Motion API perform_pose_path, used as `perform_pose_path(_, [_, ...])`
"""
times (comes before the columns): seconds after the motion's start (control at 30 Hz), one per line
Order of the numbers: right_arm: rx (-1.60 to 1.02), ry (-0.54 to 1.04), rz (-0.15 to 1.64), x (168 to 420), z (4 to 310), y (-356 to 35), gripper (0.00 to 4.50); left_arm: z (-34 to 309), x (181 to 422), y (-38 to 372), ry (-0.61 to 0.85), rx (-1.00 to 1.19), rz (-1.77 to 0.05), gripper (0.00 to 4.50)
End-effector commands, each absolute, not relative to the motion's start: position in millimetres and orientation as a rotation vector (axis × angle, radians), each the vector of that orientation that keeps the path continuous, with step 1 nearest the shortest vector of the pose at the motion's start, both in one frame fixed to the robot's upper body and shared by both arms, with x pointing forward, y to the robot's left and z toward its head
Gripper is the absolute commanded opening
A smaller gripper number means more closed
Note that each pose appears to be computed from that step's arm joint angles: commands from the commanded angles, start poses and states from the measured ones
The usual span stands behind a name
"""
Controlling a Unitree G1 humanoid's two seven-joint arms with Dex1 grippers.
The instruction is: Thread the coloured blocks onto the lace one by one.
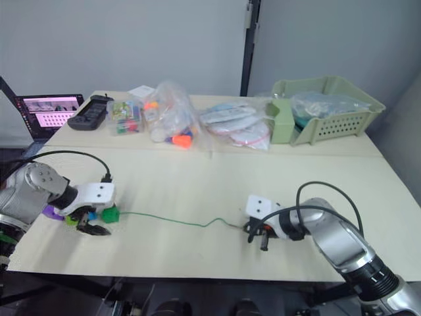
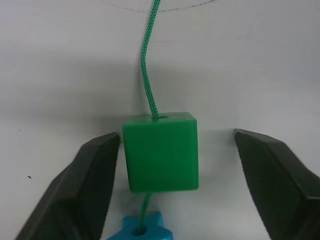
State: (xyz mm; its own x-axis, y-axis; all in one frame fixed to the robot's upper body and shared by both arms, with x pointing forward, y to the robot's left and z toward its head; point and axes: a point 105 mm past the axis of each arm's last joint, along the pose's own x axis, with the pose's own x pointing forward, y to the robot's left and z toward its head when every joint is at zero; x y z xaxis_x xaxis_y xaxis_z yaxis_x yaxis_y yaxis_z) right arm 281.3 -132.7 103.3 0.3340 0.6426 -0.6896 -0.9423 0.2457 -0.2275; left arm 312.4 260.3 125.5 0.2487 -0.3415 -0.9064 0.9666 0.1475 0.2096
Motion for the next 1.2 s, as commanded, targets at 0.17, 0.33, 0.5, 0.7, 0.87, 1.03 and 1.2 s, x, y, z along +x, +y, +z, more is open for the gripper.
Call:
perform_pose_path(0.17, [-0.711,0.487,1.142,282.5,113.7,-137.0,0.0,128.7,315.3,259.4,0.811,0.969,-1.083,1.24])
perform_pose_path(0.33, [-0.746,0.52,1.105,284.2,113.6,-156.8,0.0,129.1,312.8,265.4,0.825,0.987,-1.093,1.2])
perform_pose_path(0.5, [-0.782,0.535,1.043,288.1,117.6,-191.6,0.0,126.6,310.4,276.9,0.859,1.037,-1.084,1.2])
perform_pose_path(0.7, [-0.855,0.561,0.956,297.4,120.1,-236.0,0.0,124.3,305.6,285.8,0.898,1.072,-1.094,1.2])
perform_pose_path(0.87, [-0.899,0.528,0.928,309.4,122.0,-251.7,0.0,121.7,303.6,289.6,0.92,1.074,-1.091,1.2])
perform_pose_path(1.03, [-0.885,0.518,0.966,309.8,117.7,-249.8,0.0,121.4,302.6,292.0,0.928,1.074,-1.086,1.2])
perform_pose_path(1.2, [-0.874,0.521,1.027,308.2,106.2,-234.6,0.0,123.4,300.9,281.5,0.892,1.019,-1.129,1.2])
